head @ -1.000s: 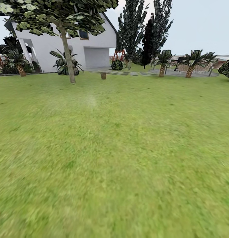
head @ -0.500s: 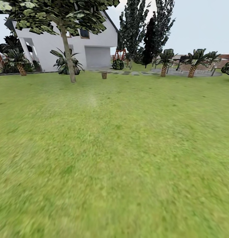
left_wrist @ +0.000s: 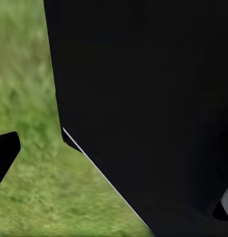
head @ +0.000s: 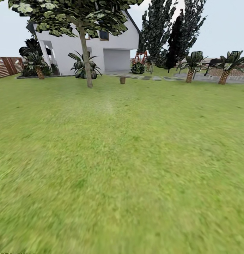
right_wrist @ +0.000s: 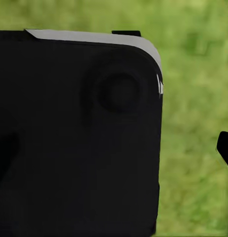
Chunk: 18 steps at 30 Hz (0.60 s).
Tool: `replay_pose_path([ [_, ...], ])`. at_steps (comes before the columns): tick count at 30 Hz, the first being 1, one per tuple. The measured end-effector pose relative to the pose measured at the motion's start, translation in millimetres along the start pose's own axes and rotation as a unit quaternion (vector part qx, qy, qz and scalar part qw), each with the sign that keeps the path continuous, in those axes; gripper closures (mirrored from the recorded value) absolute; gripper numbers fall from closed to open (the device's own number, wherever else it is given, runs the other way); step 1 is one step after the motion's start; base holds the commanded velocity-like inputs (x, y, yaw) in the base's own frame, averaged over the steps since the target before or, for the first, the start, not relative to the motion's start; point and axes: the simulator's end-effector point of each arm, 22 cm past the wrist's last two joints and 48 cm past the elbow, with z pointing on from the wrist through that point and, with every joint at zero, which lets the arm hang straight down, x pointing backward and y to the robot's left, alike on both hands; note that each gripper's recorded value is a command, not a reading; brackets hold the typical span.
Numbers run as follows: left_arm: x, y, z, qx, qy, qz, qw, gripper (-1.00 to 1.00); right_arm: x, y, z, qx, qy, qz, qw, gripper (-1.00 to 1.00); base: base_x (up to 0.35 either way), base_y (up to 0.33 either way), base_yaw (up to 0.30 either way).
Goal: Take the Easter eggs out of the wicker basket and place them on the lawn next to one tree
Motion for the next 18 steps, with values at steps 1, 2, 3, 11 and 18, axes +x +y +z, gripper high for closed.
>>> replay_pose_path([
  [1, 0, 0, 0.0, 0.000, 0.000, 0.000, 1.0000, -1.00, 0, 0, 0.0, 0.000, 0.000, 0.000, 1.0000, -1.00, 0.236, 0.000, 0.295],
  [2, 0, 0, 0.0, 0.000, 0.000, 0.000, 1.0000, -1.00, 0, 0, 0.0, 0.000, 0.000, 0.000, 1.0000, -1.00, 0.231, 0.000, 0.295],
  [3, 0, 0, 0.0, 0.000, 0.000, 0.000, 1.0000, -1.00, 0, 0, 0.0, 0.000, 0.000, 0.000, 1.0000, -1.00, 0.227, 0.000, 0.240],
  [11, 0, 0, 0.0, 0.000, 0.000, 0.000, 1.0000, -1.00, -4, -11, 0.3, 0.009, -0.005, 0.001, 0.9999, -1.00, 0.220, 0.000, 0.047],
  [18, 0, 0, 0.0, 0.000, 0.000, -0.001, 1.0000, -1.00, -1, -12, 0.1, 0.011, -0.002, -0.001, 0.9999, -1.00, 0.199, 0.000, 0.001],
])
